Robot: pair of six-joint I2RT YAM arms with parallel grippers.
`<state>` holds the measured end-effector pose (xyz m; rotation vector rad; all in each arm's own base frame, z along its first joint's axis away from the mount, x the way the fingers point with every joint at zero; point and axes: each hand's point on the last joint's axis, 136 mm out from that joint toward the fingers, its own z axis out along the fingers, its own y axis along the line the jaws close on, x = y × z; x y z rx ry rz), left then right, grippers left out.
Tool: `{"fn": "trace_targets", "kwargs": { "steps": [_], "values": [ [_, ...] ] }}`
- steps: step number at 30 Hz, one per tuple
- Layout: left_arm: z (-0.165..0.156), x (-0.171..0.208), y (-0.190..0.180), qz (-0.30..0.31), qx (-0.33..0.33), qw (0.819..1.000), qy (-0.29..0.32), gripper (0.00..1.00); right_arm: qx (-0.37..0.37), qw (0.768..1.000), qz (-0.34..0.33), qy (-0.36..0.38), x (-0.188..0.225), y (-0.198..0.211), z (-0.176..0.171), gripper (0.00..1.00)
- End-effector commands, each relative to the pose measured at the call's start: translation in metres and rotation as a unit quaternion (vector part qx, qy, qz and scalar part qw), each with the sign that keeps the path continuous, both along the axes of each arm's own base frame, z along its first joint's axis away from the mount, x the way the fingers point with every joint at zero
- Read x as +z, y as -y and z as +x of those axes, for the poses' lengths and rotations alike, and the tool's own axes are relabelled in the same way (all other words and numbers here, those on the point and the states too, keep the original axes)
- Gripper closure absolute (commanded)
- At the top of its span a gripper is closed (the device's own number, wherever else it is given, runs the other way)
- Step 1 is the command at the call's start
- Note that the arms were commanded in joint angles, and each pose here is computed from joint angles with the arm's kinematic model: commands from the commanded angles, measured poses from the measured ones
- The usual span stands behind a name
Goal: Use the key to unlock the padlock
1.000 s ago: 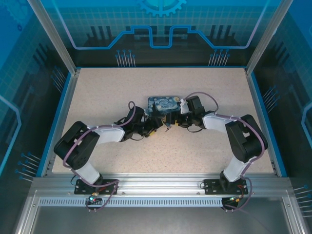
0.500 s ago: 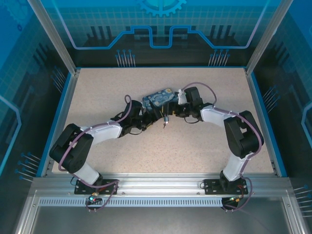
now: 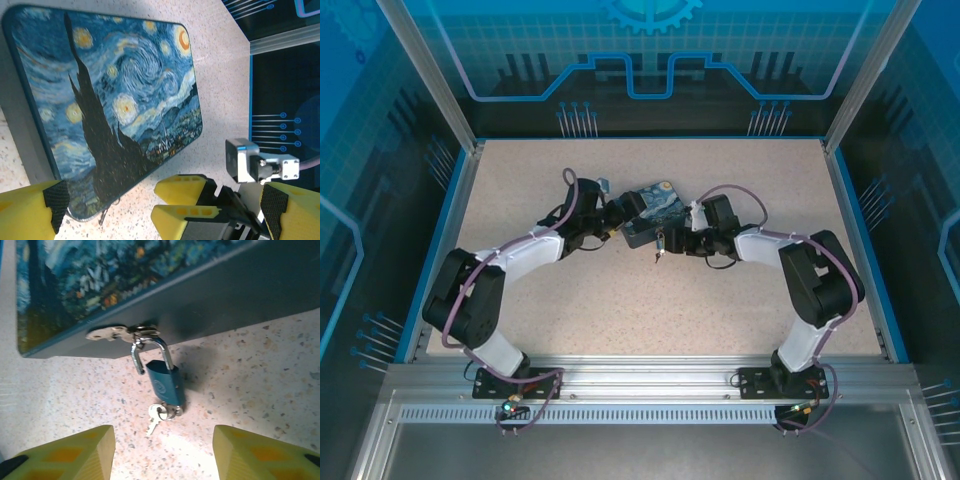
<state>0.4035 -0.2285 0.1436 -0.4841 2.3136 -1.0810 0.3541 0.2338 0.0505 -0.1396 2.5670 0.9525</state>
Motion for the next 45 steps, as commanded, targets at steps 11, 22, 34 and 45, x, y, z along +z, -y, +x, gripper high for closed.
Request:
{"fn": "trace_targets", "kwargs": {
  "steps": [11, 22, 34, 45],
  "values": [
    [0.013, -0.020, -0.005, 0.010, 0.006, 1.000, -0.023, 0.01, 0.026, 0.999, -0.028, 0.017, -0.021, -0.018, 0.010, 0.53],
    [0.015, -0.024, -0.002, 0.003, 0.006, 1.000, -0.027, 0.01, 0.032, 0.999, -0.036, 0.021, -0.034, -0.026, 0.010, 0.55],
    [0.017, -0.027, -0.001, 0.000, 0.007, 1.000, -0.029, 0.01, 0.043, 0.998, -0.025, 0.032, -0.041, -0.034, 0.008, 0.58],
    [0.024, -0.025, -0.007, 0.003, 0.017, 0.999, -0.027, 0.01, 0.043, 0.998, -0.041, 0.027, -0.049, -0.027, 0.002, 0.67]
  ]
}}
